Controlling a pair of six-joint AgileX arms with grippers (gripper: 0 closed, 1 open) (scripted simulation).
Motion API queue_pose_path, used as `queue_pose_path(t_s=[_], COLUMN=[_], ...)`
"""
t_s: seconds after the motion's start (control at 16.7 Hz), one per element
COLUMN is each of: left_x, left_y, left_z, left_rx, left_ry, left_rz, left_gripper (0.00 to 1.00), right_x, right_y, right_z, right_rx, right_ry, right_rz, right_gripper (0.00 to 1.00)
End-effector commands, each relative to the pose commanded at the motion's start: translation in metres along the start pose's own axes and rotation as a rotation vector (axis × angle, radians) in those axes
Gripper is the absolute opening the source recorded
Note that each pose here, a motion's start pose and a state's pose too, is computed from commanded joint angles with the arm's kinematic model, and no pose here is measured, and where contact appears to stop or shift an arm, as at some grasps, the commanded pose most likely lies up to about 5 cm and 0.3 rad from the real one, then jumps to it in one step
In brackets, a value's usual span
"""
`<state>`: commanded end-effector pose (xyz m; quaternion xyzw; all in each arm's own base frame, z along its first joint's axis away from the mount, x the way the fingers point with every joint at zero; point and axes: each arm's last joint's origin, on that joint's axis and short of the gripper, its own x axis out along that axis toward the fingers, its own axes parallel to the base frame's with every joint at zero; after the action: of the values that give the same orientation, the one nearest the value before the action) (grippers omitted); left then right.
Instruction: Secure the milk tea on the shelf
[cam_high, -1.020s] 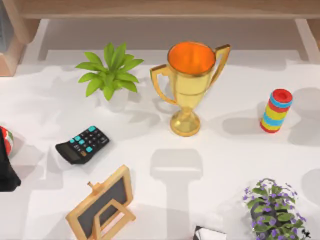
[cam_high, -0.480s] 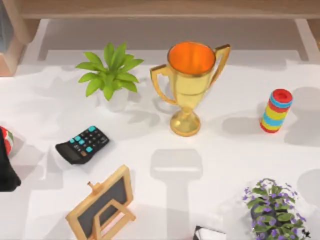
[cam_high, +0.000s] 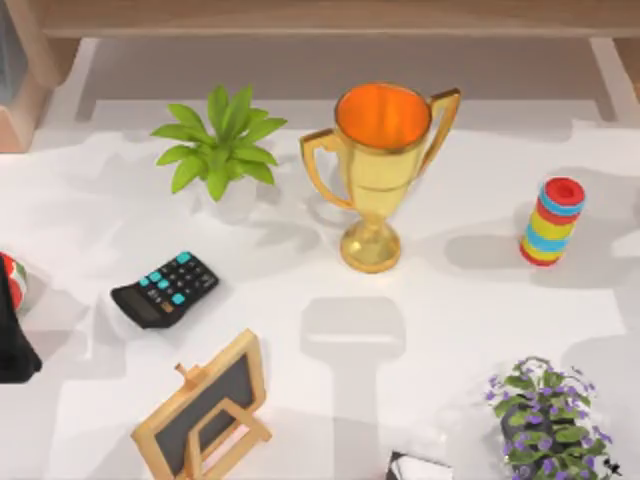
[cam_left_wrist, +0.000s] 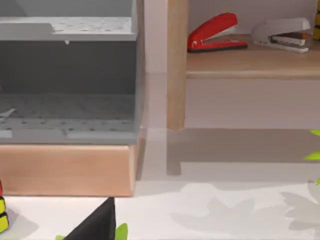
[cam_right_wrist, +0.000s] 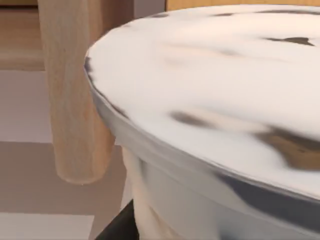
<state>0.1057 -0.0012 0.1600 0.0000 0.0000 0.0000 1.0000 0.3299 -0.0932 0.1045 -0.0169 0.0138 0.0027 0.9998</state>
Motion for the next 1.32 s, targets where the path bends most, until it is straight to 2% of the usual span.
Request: queue_pose_path(t_s=[0.42, 0.6, 0.9, 1.32], left_x=[0.0, 0.0, 0.0, 0.0], left_y=[0.0, 0.0, 0.0, 0.0], left_z=[0.0, 0.0, 0.0, 0.0], left_rx=[0.0, 0.0, 0.0, 0.0], left_ry=[0.0, 0.0, 0.0, 0.0], left_rz=[0.0, 0.0, 0.0, 0.0], left_gripper=[1.0, 1.0, 1.0, 1.0], right_x=[0.019, 0.03, 0.053, 0.08], right_y=[0.086, 0.127, 0.192, 0.265], right_z=[0.067, 0.099, 0.142, 0.174], right_rx=[-0.005, 0.013, 0.038, 0.031], right_ry=[-0.092, -0.111, -0.074, 0.042], right_rz=[0.125, 0.149, 0.132, 0.041], right_gripper=[0.0, 0.0, 0.0, 0.0])
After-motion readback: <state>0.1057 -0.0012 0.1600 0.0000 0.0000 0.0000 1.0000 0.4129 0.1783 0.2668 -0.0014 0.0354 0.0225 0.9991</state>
